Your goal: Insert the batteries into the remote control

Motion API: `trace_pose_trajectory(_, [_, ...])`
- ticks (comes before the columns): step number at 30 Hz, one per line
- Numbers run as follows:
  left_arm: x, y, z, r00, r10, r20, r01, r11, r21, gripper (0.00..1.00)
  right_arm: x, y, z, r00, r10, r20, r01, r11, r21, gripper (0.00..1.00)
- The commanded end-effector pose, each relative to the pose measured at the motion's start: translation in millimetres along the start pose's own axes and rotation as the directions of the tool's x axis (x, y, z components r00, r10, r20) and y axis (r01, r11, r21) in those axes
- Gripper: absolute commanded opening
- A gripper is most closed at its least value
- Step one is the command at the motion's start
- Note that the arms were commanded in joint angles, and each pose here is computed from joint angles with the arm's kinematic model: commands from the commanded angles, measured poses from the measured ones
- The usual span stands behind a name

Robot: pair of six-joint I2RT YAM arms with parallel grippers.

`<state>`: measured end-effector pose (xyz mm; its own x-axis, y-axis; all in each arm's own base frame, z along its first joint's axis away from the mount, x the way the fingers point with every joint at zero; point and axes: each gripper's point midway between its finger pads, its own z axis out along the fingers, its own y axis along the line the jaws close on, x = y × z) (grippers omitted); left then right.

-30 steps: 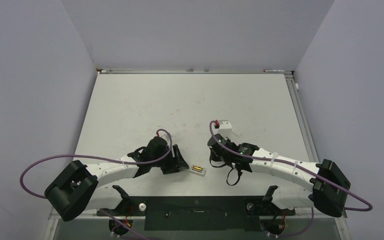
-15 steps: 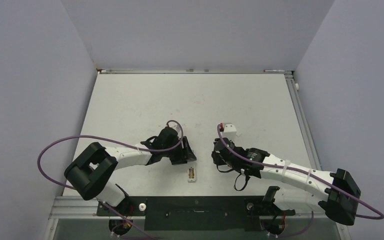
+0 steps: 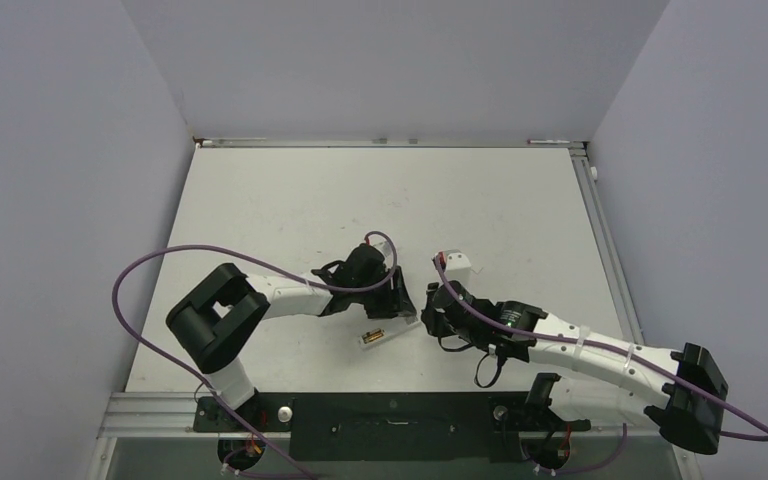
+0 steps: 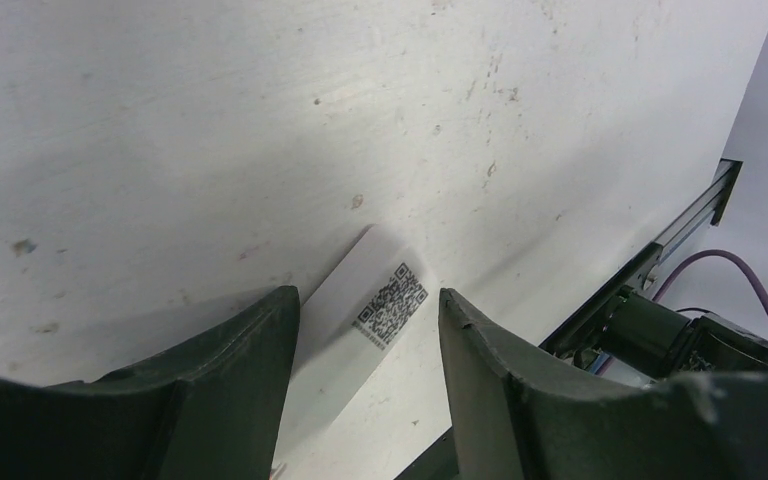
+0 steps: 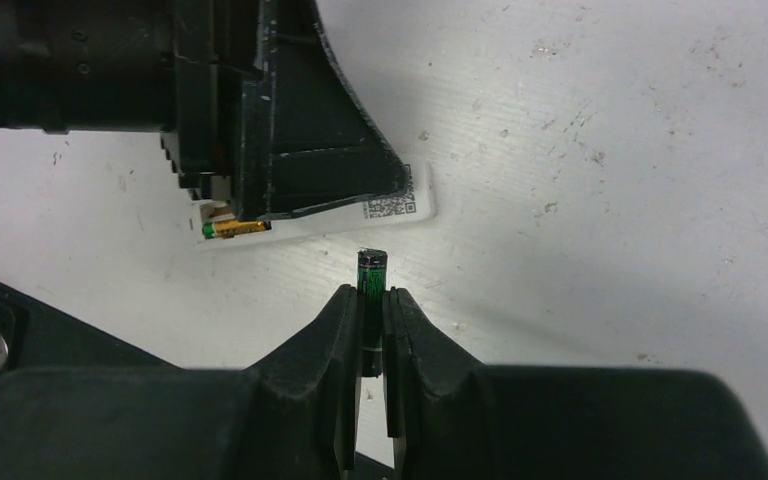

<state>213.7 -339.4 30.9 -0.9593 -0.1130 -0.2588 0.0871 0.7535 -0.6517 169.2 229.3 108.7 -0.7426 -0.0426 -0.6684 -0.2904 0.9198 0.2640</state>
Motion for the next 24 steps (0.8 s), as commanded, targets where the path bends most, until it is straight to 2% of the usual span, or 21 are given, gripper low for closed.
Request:
trace_pose_trajectory(1, [21, 14, 10, 0.996, 0.049, -0.076, -0.054, 0.996, -0.065, 0.51, -7, 11, -11, 0.999, -0.024, 0.025, 0.026, 0.998, -0.059, 0.09])
trace_pose_trajectory(16, [39, 12, 5, 0.988, 0.105, -0.115, -0.113, 0.991, -0.066, 0.5, -15, 26, -25, 0.997, -0.07, 0.028, 0.072, 0.992, -0.105, 0.09])
trace_pose_trajectory(24, [20, -1, -8, 0.987, 0.145, -0.075, -0.151, 0.986, -0.077, 0.51, -24, 25, -38, 0.994, -0.099, 0.056, 0.104, 0.988, -0.114, 0.09])
